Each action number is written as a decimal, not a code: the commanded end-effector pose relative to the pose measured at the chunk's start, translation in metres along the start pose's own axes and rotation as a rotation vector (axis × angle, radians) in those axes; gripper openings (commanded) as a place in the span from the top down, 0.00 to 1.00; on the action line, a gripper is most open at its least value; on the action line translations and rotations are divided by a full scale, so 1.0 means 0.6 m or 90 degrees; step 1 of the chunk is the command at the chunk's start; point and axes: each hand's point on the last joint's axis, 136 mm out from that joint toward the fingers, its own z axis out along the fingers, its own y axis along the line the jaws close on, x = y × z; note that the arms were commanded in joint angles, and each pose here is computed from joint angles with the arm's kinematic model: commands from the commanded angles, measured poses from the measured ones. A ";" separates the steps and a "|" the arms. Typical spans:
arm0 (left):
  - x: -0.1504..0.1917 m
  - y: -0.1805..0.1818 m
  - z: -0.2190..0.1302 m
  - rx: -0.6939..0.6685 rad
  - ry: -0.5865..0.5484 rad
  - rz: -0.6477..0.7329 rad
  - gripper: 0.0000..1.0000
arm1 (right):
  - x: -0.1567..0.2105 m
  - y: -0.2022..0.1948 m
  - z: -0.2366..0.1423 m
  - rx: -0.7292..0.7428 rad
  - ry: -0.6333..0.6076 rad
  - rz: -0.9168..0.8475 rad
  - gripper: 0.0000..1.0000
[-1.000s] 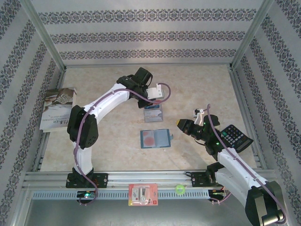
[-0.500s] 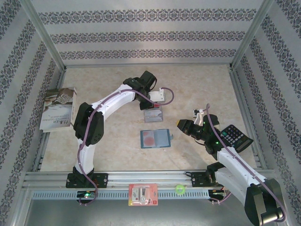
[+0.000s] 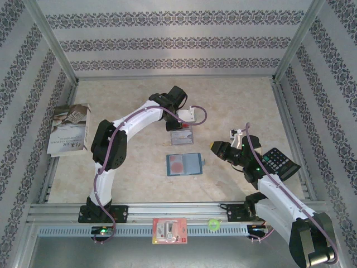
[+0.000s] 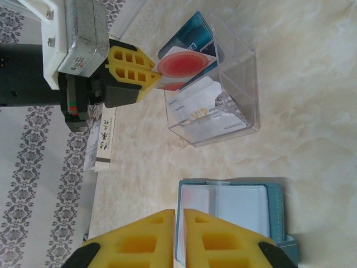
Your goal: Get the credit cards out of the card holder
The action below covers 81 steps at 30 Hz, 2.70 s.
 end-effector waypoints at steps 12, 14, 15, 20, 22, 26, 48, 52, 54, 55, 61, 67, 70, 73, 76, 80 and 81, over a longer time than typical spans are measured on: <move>-0.016 0.080 -0.026 -0.143 -0.006 -0.045 0.64 | 0.002 0.001 -0.001 -0.015 0.003 -0.009 0.86; -0.026 0.095 -0.050 -0.172 -0.020 -0.060 0.64 | 0.003 0.001 -0.001 -0.015 0.005 -0.007 0.85; -0.034 0.102 -0.066 -0.188 -0.034 -0.073 0.64 | 0.004 0.000 -0.001 -0.014 0.006 -0.007 0.84; -0.075 0.159 -0.206 -0.326 -0.202 -0.224 0.55 | 0.030 0.003 0.013 0.000 0.043 -0.051 0.73; -0.085 0.154 -0.261 -0.328 -0.308 -0.307 0.43 | 0.045 0.003 0.022 0.013 0.062 -0.071 0.69; -0.062 0.119 -0.349 -0.342 -0.492 -0.464 0.09 | 0.071 0.017 0.043 0.032 0.103 -0.126 0.64; 0.207 -0.107 -0.259 -0.161 -0.500 -0.891 0.03 | 0.209 0.003 0.179 0.304 0.332 -0.512 0.57; 0.221 -0.118 -0.236 -0.153 -0.479 -0.910 0.04 | 0.221 -0.006 0.190 0.334 0.350 -0.546 0.58; 0.224 -0.121 -0.229 -0.149 -0.476 -0.915 0.04 | 0.228 -0.014 0.194 0.345 0.363 -0.554 0.59; 0.225 -0.121 -0.227 -0.148 -0.473 -0.919 0.04 | 0.231 -0.016 0.195 0.347 0.368 -0.554 0.58; 0.223 -0.128 -0.217 -0.130 -0.456 -0.915 0.06 | 0.252 -0.038 0.201 0.370 0.401 -0.569 0.59; 0.214 -0.142 -0.200 -0.083 -0.436 -0.916 0.14 | 0.260 -0.058 0.204 0.383 0.412 -0.563 0.79; 0.205 -0.155 -0.182 -0.048 -0.418 -0.913 0.22 | 0.260 -0.054 0.207 0.367 0.397 -0.558 0.91; 0.191 -0.175 -0.159 -0.011 -0.401 -0.904 0.28 | 0.257 -0.039 0.211 0.333 0.370 -0.553 1.00; 0.178 -0.197 -0.130 0.022 -0.383 -0.897 0.37 | 0.249 -0.023 0.213 0.294 0.336 -0.539 1.00; 0.160 -0.221 -0.094 0.068 -0.365 -0.895 0.54 | 0.233 -0.008 0.207 0.253 0.290 -0.510 1.00; 0.155 -0.226 -0.087 0.073 -0.361 -0.888 0.56 | 0.229 -0.005 0.204 0.244 0.280 -0.500 1.00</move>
